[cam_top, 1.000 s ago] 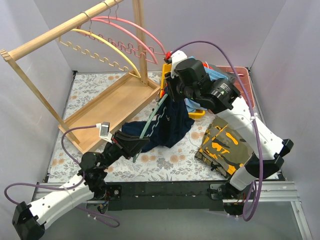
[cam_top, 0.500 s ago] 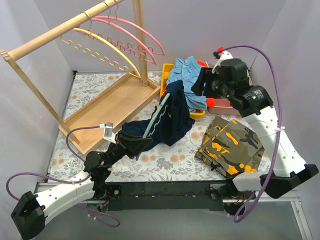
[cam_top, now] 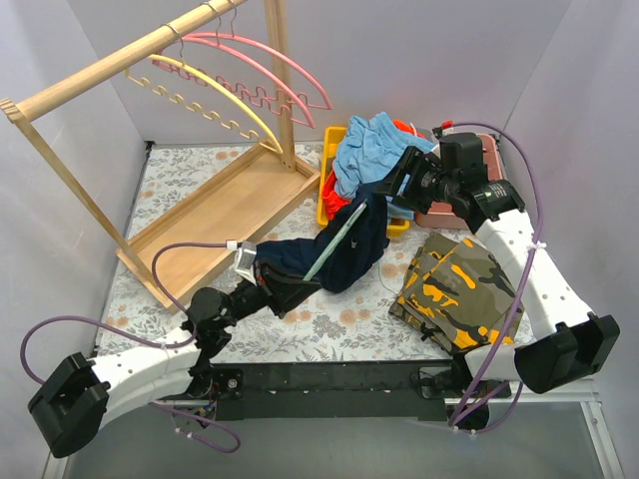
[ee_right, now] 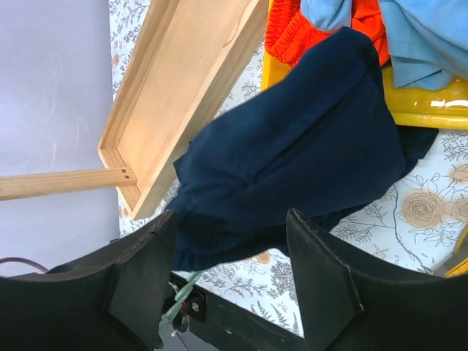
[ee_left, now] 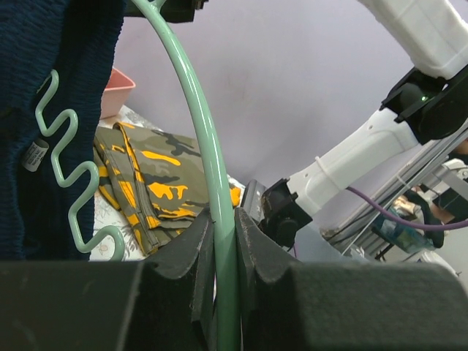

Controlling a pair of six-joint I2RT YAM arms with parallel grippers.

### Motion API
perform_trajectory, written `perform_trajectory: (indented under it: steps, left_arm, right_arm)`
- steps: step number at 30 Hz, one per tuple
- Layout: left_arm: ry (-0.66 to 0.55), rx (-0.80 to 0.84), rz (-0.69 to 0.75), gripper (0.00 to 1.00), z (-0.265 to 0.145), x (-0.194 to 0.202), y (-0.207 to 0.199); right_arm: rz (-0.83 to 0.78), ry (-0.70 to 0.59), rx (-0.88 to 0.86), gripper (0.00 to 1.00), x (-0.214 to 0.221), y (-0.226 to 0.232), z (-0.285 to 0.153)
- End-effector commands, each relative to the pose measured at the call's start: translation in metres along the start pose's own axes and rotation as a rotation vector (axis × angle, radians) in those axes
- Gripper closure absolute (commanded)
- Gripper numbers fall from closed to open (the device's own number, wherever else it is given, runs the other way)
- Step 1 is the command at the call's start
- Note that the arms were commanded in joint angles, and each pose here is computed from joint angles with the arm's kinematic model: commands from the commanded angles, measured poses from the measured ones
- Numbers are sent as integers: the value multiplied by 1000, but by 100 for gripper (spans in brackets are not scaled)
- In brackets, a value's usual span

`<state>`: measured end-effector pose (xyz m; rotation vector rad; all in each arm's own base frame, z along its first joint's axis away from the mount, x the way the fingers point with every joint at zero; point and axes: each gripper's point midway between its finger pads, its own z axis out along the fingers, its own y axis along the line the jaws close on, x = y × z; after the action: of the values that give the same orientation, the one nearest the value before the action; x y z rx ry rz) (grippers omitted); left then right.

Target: Place the shorts on the hanger

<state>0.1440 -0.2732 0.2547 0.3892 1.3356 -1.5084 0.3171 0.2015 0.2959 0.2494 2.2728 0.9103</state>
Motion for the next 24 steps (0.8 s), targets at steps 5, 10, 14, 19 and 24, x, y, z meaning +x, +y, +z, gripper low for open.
perform_trajectory:
  steps: [5, 10, 14, 19, 24]
  left_arm:
    - [-30, 157, 89, 100, 18, -14, -29]
    - [-16, 179, 90, 100, 27, -9, -33]
    - [11, 190, 65, 100, 35, 6, -34]
    - [75, 199, 37, 100, 46, 37, -39]
    - [114, 173, 40, 100, 56, 55, -32]
  right_arm:
    - [66, -51, -13, 34, -6, -2, 3]
    - [82, 27, 57, 48, 23, -31, 10]
    - [70, 60, 138, 50, 43, -57, 6]
    - [30, 95, 172, 50, 60, -74, -3]
    - [16, 157, 187, 56, 80, -87, -4]
